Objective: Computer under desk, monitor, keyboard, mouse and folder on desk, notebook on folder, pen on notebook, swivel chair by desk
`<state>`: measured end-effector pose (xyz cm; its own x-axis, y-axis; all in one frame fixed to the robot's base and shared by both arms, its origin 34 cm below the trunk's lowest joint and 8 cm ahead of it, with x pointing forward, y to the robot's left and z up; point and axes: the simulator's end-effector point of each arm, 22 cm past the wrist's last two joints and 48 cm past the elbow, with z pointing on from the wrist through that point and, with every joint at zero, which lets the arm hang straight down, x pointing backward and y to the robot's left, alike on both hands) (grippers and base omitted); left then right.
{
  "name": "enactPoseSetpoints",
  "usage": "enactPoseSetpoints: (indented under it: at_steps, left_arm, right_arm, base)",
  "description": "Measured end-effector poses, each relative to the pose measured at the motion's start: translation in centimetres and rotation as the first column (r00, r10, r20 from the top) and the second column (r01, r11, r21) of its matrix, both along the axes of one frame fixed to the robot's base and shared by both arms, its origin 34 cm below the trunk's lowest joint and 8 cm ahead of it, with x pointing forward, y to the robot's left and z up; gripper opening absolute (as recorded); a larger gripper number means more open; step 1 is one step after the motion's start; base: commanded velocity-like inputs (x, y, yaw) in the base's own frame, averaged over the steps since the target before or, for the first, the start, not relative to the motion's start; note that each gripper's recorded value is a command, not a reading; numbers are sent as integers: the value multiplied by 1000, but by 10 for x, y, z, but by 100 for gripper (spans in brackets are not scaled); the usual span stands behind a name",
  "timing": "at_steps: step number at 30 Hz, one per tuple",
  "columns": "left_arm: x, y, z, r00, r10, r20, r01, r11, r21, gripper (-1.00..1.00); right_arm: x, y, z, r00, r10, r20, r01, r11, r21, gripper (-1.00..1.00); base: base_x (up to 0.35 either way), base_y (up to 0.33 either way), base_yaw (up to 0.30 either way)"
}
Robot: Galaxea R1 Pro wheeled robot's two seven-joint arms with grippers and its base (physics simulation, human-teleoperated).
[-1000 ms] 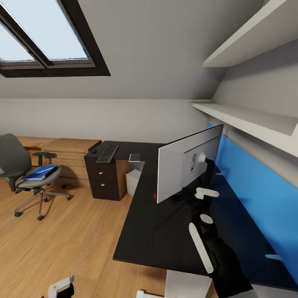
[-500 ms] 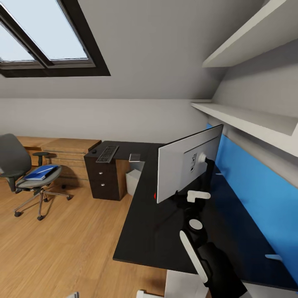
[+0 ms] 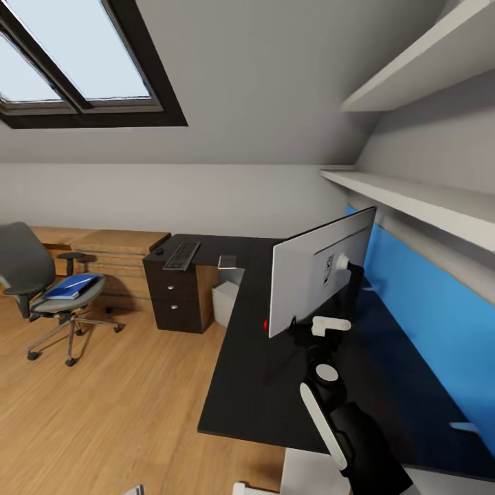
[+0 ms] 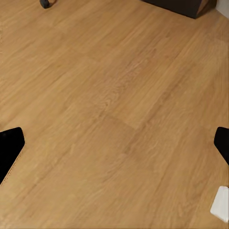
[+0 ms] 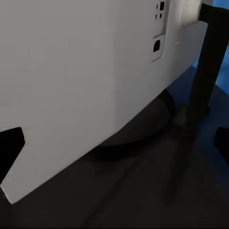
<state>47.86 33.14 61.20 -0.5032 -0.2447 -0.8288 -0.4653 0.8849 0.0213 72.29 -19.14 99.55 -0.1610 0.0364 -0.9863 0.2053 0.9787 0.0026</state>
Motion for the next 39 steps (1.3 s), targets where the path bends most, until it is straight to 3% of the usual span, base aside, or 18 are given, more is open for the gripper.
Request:
enactPoseSetpoints:
  at_steps: [15,30,39]
  left_arm:
    - [0,0,0,1000,0,-1,0,1000,0,100]
    - [0,-1,0,1000,0,0,0,1000,-1,100]
    - [0,0,0,1000,2,-1,-2,1000,0,100]
  right_arm:
    - [-2,6,0,1000,11,16,-11,1000,3,100]
    - [-4,10,4,999,13,43,-14,1000,4,100]
    - [-4,6,-1,998,-11,65,15,998,-55,100]
  base:
    - [0,113,0]
    - [50,259,0]
    - [78,57,0]
